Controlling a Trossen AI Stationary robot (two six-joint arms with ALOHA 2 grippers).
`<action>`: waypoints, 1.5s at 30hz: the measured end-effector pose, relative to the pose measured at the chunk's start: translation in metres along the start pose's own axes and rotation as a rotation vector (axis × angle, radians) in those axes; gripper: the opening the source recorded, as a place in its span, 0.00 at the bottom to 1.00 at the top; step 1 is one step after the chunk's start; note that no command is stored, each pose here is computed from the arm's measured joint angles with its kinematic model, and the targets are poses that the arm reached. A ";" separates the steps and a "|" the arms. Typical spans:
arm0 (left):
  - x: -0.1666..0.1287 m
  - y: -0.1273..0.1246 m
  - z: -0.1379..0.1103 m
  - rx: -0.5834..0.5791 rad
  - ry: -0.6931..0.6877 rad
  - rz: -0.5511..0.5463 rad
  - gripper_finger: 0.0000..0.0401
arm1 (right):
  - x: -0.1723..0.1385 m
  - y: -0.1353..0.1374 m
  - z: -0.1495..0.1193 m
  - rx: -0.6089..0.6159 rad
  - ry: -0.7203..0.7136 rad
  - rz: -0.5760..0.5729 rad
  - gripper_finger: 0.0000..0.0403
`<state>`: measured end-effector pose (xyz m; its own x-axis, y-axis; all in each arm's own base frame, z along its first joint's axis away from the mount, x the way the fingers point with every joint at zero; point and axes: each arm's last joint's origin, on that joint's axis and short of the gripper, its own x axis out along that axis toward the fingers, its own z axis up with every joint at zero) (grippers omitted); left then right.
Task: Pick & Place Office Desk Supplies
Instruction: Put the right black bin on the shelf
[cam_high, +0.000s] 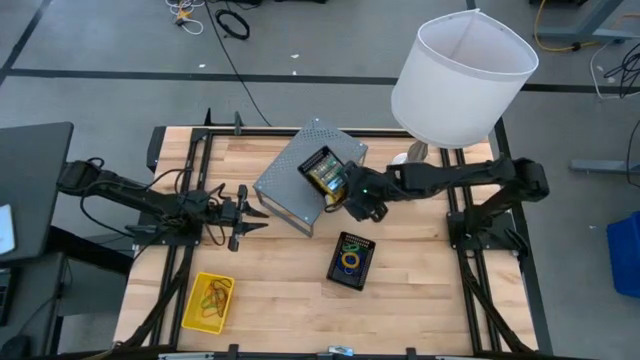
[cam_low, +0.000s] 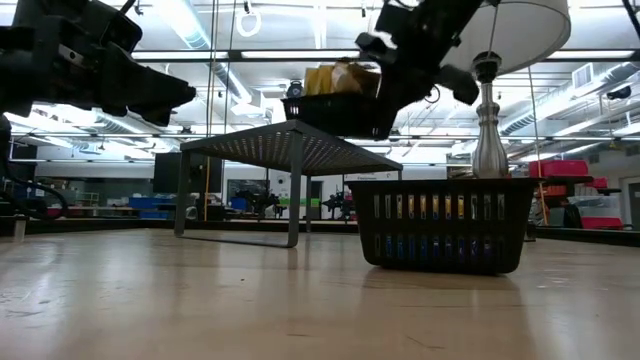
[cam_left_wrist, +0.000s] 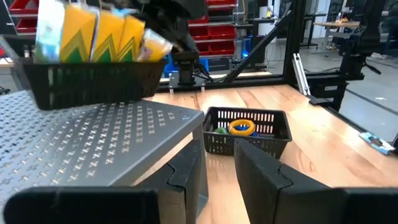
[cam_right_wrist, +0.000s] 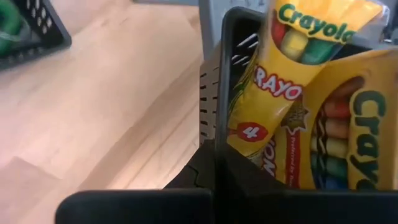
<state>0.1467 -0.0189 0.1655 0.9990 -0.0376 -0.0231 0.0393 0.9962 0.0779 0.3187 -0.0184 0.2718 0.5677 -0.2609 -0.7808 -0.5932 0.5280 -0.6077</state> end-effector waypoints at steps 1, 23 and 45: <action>0.000 0.000 0.000 -0.004 -0.003 -0.001 0.26 | 0.002 -0.001 -0.001 -0.008 0.001 -0.001 0.00; 0.000 0.000 0.001 -0.035 -0.014 -0.016 0.26 | 0.007 -0.005 -0.005 -0.004 0.073 -0.050 0.06; 0.000 0.000 0.001 -0.032 -0.013 -0.016 0.26 | 0.005 -0.016 -0.006 0.062 0.228 -0.252 0.39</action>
<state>0.1467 -0.0195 0.1668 0.9985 -0.0545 -0.0112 0.0550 0.9975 0.0455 0.3279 -0.0332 0.2767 0.5456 -0.5599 -0.6236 -0.4109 0.4697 -0.7813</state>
